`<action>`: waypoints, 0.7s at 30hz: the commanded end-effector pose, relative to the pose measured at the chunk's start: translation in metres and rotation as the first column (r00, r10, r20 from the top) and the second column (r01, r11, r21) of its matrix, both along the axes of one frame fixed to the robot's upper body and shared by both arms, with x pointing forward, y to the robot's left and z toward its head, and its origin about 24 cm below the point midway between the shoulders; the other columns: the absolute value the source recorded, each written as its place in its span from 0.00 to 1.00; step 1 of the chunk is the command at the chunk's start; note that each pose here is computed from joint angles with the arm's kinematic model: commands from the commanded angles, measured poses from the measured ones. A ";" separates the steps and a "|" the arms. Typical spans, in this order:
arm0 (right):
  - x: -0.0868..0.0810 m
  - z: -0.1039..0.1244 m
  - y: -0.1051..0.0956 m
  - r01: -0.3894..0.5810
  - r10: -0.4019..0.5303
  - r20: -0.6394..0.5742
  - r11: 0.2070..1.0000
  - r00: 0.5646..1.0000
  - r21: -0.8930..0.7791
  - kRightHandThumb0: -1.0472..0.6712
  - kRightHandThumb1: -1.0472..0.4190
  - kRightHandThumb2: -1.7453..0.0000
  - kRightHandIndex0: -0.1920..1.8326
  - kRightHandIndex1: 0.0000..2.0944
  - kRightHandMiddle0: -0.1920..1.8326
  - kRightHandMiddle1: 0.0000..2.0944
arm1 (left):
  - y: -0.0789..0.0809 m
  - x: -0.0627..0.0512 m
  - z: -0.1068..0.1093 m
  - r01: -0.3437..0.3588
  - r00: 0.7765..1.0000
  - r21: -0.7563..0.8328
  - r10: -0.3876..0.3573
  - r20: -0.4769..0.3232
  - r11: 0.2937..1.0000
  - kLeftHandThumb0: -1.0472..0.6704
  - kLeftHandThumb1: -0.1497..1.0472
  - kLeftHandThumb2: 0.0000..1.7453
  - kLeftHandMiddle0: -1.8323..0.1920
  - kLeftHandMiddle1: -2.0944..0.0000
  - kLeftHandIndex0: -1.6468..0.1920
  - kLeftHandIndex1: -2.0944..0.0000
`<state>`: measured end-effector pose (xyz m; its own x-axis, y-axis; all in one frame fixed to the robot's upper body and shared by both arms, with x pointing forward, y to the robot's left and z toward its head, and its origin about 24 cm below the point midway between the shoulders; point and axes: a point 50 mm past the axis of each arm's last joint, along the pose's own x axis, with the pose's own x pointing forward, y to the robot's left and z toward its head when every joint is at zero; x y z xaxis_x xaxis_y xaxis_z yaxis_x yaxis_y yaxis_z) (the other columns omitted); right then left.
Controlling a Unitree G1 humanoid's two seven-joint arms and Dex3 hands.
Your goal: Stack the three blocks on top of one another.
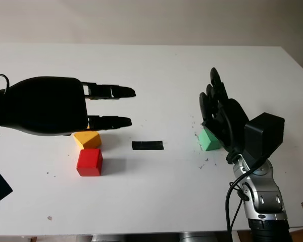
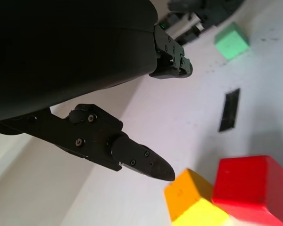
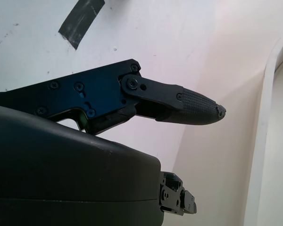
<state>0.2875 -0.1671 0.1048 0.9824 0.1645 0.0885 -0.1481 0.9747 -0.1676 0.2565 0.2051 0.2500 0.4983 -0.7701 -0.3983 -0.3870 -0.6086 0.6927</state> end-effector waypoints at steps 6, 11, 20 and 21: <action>0.001 0.003 -0.001 0.007 -0.007 0.004 1.000 1.000 -0.014 0.20 0.00 0.63 0.00 0.00 0.00 0.00 | 0.003 -0.003 0.000 -0.042 0.996 -0.045 0.038 -0.081 0.998 0.44 0.84 0.03 0.94 0.97 0.75 0.96; 0.000 0.002 -0.001 0.008 -0.008 -0.002 1.000 1.000 -0.016 0.20 0.00 0.63 0.00 0.00 0.00 0.00 | 0.002 -0.002 -0.009 -0.070 0.991 -0.024 0.066 -0.120 0.997 0.44 0.86 0.03 0.95 0.98 0.70 0.95; -0.002 0.002 -0.003 0.010 -0.010 -0.002 1.000 1.000 -0.012 0.19 0.00 0.63 0.00 0.00 0.00 0.00 | 0.004 -0.001 -0.025 -0.075 0.988 -0.001 0.074 -0.139 0.997 0.40 0.86 0.03 0.96 0.98 0.69 0.96; -0.002 0.003 -0.003 0.012 -0.012 -0.002 1.000 1.000 -0.011 0.19 0.00 0.63 0.00 0.00 0.00 0.00 | 0.004 -0.001 -0.027 -0.075 0.987 0.000 0.074 -0.144 0.997 0.41 0.86 0.03 0.96 0.98 0.69 0.96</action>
